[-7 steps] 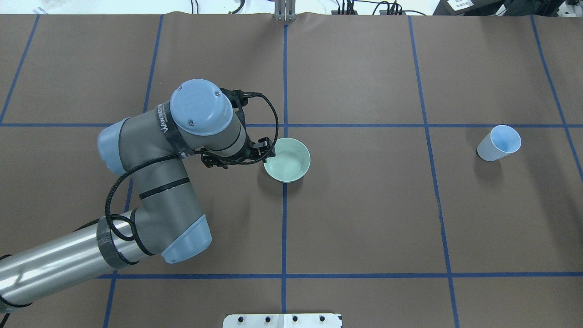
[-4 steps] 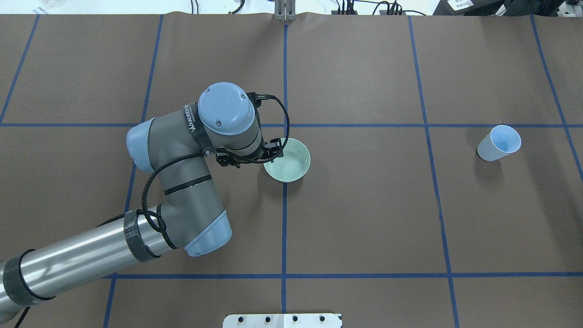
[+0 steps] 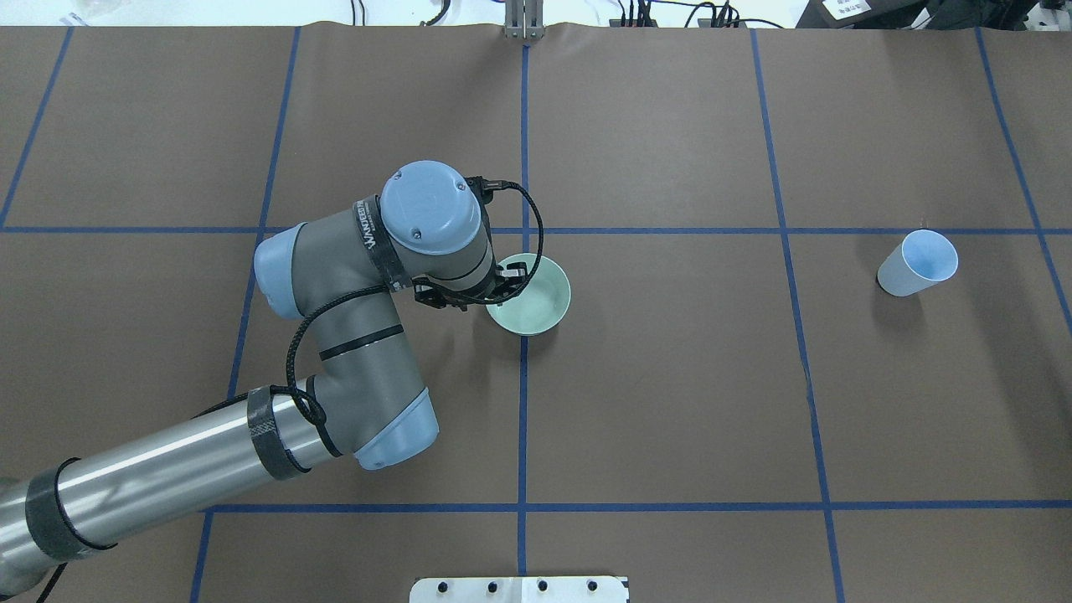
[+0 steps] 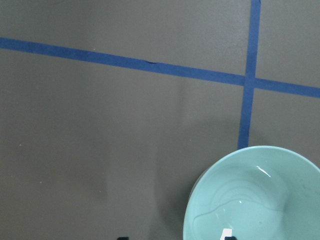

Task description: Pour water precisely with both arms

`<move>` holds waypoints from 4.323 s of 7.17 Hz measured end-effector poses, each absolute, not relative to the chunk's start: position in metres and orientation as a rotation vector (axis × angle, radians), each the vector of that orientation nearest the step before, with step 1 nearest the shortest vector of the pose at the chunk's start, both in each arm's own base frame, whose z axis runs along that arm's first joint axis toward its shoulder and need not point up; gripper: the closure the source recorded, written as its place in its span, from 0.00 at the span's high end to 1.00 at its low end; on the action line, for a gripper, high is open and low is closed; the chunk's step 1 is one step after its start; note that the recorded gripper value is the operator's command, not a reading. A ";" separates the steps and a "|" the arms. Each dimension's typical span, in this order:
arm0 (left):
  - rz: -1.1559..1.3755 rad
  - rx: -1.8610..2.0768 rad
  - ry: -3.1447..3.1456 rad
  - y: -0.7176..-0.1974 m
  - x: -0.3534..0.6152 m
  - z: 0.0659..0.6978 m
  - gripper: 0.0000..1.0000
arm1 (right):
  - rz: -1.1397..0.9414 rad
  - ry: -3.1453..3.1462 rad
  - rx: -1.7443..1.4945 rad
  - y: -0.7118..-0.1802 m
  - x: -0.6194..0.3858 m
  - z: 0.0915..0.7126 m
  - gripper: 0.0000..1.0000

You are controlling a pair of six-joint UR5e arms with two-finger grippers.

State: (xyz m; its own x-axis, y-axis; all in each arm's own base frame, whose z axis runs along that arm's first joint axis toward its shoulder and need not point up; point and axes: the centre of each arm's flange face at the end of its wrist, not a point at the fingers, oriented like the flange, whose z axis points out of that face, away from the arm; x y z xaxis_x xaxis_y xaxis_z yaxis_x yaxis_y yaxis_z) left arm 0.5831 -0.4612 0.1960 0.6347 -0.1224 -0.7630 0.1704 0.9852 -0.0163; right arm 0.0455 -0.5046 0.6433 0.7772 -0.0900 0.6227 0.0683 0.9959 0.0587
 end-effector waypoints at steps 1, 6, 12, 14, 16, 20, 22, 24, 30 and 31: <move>-0.164 0.059 0.866 -0.461 0.586 0.198 0.39 | -0.085 -0.674 0.033 -0.505 0.046 0.644 1.00; -0.141 0.064 0.879 -0.459 0.597 0.203 0.00 | -0.085 -0.674 0.031 -0.505 0.046 0.645 1.00; 0.002 0.096 0.960 -0.513 0.502 0.193 0.00 | -0.088 -0.675 0.043 -0.506 0.045 0.655 1.00; 0.098 0.121 0.951 -0.535 0.430 0.248 0.00 | -0.087 -0.676 0.041 -0.506 0.045 0.656 1.00; 0.213 0.146 0.931 -0.538 0.347 0.322 0.00 | -0.088 -0.677 0.040 -0.506 0.045 0.656 1.00; 0.446 0.197 0.847 -0.526 0.241 0.452 0.00 | -0.089 -0.677 0.037 -0.505 0.045 0.658 1.00; 0.507 0.199 0.822 -0.520 0.226 0.481 0.00 | -0.089 -0.677 0.035 -0.505 0.045 0.659 1.00; 0.534 0.196 0.809 -0.523 0.222 0.511 0.14 | -0.089 -0.677 0.034 -0.505 0.045 0.660 1.00; 0.443 0.242 0.819 -0.557 0.161 0.547 1.00 | -0.090 -0.677 0.038 -0.506 0.045 0.658 1.00; 0.409 0.238 0.821 -0.563 0.135 0.547 1.00 | -0.089 -0.677 0.037 -0.506 0.045 0.658 1.00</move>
State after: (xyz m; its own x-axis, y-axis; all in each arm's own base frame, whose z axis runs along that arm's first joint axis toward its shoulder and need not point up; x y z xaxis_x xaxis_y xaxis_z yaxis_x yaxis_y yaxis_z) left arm 0.1354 -0.5631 0.5467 0.6099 0.4413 -0.6583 -0.2600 0.8960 0.3598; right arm 0.0446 -0.5059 0.6583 0.7757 -0.0943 0.6240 0.0703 0.9955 0.0630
